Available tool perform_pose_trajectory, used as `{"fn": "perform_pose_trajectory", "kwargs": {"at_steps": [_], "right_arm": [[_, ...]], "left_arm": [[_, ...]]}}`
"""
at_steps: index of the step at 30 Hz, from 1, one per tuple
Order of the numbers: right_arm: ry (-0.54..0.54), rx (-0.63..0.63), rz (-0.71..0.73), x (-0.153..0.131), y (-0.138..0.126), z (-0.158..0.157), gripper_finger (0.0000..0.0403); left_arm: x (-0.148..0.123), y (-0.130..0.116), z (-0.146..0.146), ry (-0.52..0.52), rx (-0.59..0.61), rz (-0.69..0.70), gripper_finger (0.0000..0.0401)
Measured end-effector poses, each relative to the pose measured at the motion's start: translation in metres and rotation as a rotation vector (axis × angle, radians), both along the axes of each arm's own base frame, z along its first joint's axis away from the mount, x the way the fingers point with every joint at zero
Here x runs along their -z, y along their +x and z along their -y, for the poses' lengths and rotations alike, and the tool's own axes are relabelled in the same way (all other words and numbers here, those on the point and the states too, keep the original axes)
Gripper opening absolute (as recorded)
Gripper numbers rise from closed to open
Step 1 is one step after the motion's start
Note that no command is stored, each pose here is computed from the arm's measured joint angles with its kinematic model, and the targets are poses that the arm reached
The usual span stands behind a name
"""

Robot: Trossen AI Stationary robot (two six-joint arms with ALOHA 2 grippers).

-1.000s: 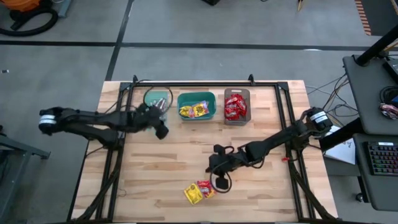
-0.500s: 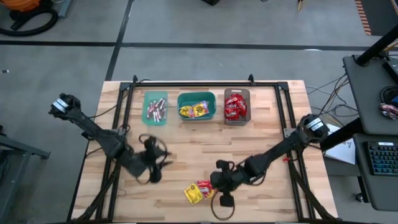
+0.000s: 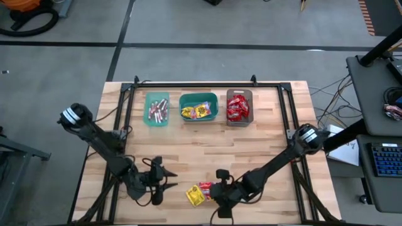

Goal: Sort candy
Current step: Put the red candy into the black bin

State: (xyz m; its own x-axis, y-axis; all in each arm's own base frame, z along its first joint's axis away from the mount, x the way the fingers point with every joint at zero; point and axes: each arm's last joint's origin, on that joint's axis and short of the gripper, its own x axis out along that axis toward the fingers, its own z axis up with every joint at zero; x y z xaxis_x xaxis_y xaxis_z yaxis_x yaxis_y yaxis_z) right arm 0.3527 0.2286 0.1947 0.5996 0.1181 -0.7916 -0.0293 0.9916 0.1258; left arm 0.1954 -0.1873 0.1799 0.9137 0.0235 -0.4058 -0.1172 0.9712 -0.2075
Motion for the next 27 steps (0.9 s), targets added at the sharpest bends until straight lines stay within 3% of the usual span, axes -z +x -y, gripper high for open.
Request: {"fn": "perform_pose_trajectory", "kwargs": {"at_steps": [9,14,20,27], "right_arm": [[-0.064,0.129,-0.021,0.028,0.015,0.013,0.0182],[-0.077,0.156,-0.061,0.048,0.025,0.022,0.0223],[-0.058,0.164,-0.107,0.060,0.032,0.033,0.0213],[-0.024,0.166,-0.156,0.072,0.040,0.046,0.0122]], "left_arm": [[0.015,0.005,0.006,-0.002,-0.007,-0.014,0.0155],[0.018,0.005,0.006,0.007,-0.009,-0.022,0.0155],[0.017,0.006,0.007,0.003,-0.010,-0.017,0.0155],[0.017,0.006,0.006,0.006,-0.016,-0.014,0.0155]]}}
